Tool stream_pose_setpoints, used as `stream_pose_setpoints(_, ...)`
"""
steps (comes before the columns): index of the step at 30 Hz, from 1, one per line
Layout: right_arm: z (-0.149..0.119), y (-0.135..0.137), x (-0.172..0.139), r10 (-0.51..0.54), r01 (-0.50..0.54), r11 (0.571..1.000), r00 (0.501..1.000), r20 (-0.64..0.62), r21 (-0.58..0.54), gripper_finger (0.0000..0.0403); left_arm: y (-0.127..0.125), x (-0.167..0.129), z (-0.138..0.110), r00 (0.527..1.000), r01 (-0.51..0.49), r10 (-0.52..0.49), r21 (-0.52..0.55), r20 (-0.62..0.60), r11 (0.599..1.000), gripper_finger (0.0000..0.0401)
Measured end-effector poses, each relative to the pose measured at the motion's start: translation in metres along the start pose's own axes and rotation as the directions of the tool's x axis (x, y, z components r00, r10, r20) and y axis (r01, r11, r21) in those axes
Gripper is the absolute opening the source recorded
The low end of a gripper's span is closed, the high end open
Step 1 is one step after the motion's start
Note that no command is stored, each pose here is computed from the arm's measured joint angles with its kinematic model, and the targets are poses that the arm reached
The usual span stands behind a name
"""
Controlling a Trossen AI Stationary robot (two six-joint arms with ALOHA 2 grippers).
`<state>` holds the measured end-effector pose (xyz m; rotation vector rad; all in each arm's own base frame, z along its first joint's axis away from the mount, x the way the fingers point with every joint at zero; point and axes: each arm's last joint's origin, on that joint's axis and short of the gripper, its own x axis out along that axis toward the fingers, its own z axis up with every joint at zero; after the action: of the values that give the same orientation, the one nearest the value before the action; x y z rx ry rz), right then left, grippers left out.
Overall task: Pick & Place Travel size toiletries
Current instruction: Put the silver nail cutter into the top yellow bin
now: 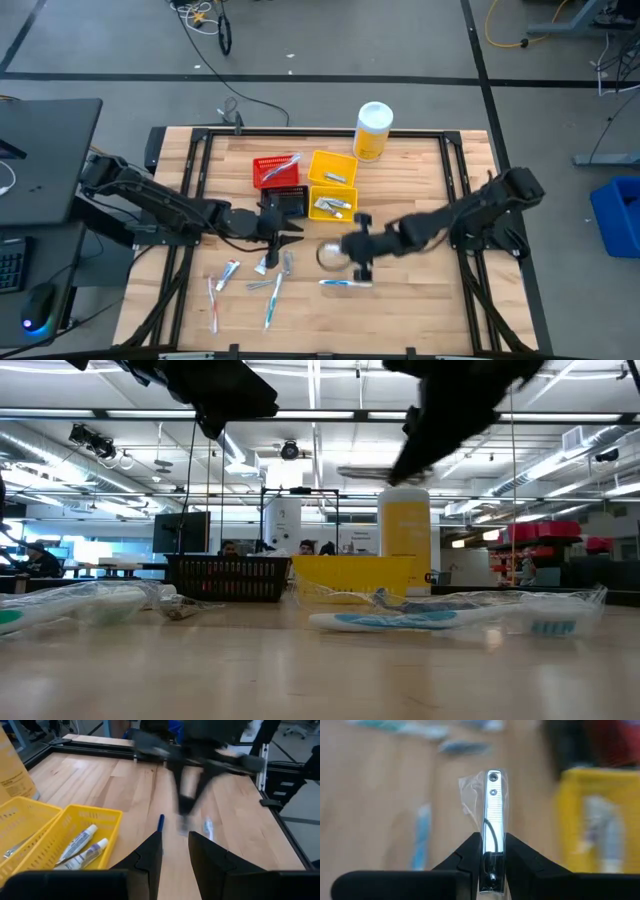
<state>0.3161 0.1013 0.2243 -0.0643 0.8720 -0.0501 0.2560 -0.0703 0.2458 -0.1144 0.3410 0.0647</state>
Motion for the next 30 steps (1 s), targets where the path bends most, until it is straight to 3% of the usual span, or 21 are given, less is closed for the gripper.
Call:
stream_pose_setpoints(4, 0.009, -0.043, 0.005, -0.135, 0.135, 0.990, 0.991, 0.008, 0.042, 0.0075, -0.002, 0.000, 0.000, 1.000, 0.006, -0.006, 0.002, -0.001, 1.000, 0.0103)
stream_pose_setpoints(14, 0.007, -0.154, 0.014, -0.303, 0.309, 0.937, 0.951, -0.061, 0.162, 0.0075, -0.001, 0.000, 0.000, 1.000, 0.006, -0.005, 0.033, -0.002, 0.999, 0.0103)
stream_pose_setpoints(23, -0.015, -0.219, 0.023, -0.289, 0.277, 0.932, 0.957, 0.020, 0.233, 0.0075, -0.001, 0.000, 0.000, 1.000, 0.005, -0.005, 0.035, -0.002, 0.999, 0.0103)
stream_pose_setpoints(30, -0.039, -0.235, 0.054, -0.240, 0.241, 0.938, 0.970, -0.036, 0.247, 0.0075, -0.001, 0.000, 0.000, 1.000, 0.005, -0.005, 0.035, -0.002, 0.999, 0.0103)
